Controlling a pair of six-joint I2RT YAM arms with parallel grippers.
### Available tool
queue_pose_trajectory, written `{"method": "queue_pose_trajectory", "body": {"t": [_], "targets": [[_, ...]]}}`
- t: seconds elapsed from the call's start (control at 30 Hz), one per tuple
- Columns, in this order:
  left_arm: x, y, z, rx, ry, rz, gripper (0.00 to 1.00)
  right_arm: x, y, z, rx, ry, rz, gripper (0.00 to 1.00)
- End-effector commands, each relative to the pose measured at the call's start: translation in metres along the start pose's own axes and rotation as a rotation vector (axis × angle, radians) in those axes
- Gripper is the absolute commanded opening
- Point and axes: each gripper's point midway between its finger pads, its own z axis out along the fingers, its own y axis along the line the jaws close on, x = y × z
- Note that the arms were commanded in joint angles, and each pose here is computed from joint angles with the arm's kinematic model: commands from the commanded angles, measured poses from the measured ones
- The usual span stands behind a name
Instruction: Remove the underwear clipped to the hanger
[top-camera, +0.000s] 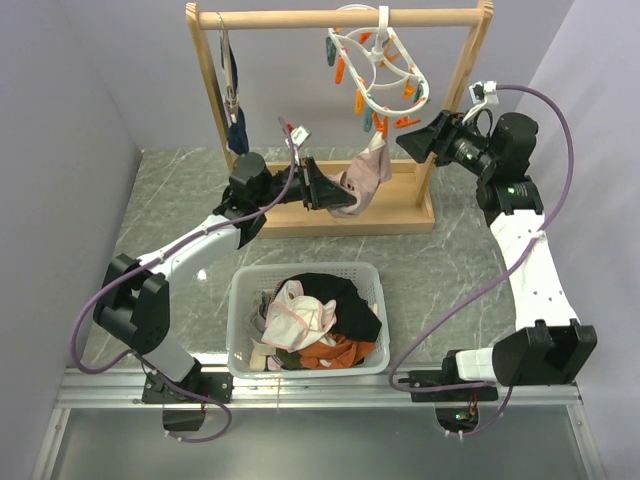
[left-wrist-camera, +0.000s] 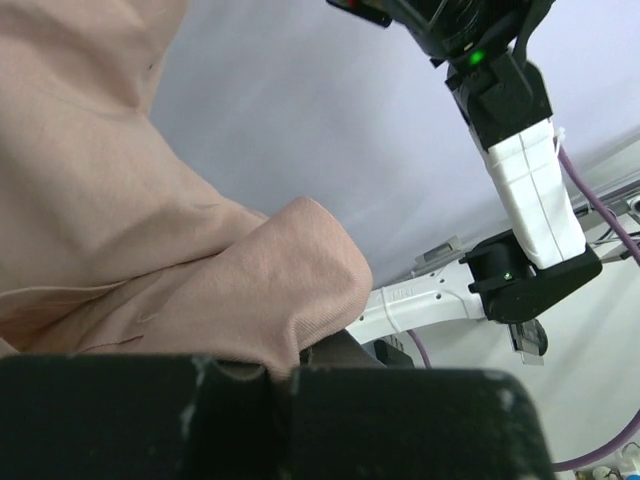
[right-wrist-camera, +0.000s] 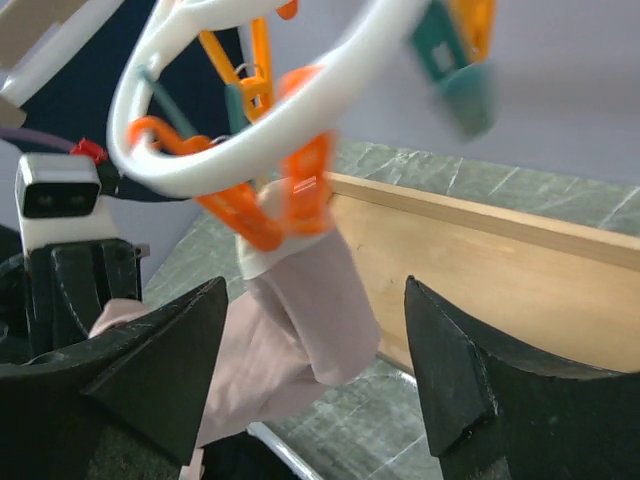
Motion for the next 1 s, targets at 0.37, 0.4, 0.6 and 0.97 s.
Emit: {"method": "queue_pose_trajectory", "body": {"t": [0.37,0.4,0.6,0.97], "targets": [[-0.012,-0.043,0.025,0.015,-0.016,0.149,0.01,-0.028,0.039,-0.022,0.215,-0.216,-0.261,0.77],[-0.012,-0.043,0.027,0.009,-0.020,0.157,0.01,-0.032,0.029,-0.023,0.310,-0.251,-0.252,0.77],[-0.014,-0.052,0.033,0.001,-0.031,0.166,0.01,-0.039,0.002,-0.033,0.528,-0.295,-0.247,0.70],[-0.025,-0.044,0.048,-0.126,-0.066,0.208,0.01,-0.020,0.013,-0.018,0.437,-0.231,-0.281,0.74]]}}
